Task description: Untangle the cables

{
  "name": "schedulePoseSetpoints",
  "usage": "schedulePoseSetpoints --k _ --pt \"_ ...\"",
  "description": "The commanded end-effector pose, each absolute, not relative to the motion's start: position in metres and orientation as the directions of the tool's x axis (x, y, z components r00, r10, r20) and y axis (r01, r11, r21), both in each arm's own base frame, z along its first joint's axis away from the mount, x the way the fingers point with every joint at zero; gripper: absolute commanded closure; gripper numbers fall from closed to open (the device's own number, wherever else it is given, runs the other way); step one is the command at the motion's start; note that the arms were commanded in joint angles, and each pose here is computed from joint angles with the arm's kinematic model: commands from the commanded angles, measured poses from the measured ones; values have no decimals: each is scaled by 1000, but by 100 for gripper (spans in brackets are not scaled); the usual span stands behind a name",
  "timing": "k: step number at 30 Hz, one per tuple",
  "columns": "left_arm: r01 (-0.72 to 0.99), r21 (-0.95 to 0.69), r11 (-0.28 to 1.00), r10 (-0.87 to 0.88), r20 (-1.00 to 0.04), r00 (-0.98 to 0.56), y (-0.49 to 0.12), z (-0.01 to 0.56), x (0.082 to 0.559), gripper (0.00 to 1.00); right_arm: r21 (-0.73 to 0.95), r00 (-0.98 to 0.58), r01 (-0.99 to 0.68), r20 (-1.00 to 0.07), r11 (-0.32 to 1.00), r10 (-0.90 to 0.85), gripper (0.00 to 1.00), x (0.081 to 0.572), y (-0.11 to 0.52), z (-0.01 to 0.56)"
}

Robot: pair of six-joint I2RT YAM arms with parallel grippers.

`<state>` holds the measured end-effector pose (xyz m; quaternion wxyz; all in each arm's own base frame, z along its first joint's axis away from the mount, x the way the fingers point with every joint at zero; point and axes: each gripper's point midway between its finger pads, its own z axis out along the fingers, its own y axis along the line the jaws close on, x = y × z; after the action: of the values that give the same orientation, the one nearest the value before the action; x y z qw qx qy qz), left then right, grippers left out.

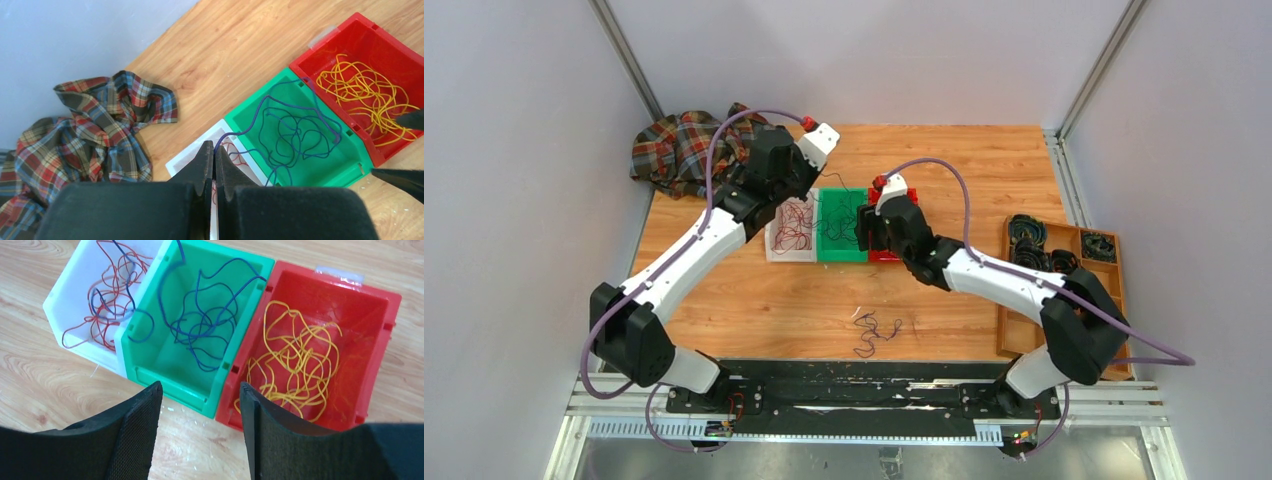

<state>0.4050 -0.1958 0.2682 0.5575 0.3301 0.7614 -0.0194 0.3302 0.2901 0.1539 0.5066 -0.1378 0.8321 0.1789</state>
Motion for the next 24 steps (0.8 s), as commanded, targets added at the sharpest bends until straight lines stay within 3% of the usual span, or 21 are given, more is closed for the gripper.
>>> schedulePoseSetpoints --k 1,13,24 --pt "530 304 792 447 -880 -163 -194 270 401 100 144 -425 -452 -903 881 -71 42 352 303 166" --pt "612 148 777 322 -928 -185 -223 287 394 100 173 -461 -480 -884 860 -80 53 396 345 159" --pt "700 93 708 317 -928 -198 -260 279 402 100 227 -506 -434 -862 872 -27 61 379 314 140"
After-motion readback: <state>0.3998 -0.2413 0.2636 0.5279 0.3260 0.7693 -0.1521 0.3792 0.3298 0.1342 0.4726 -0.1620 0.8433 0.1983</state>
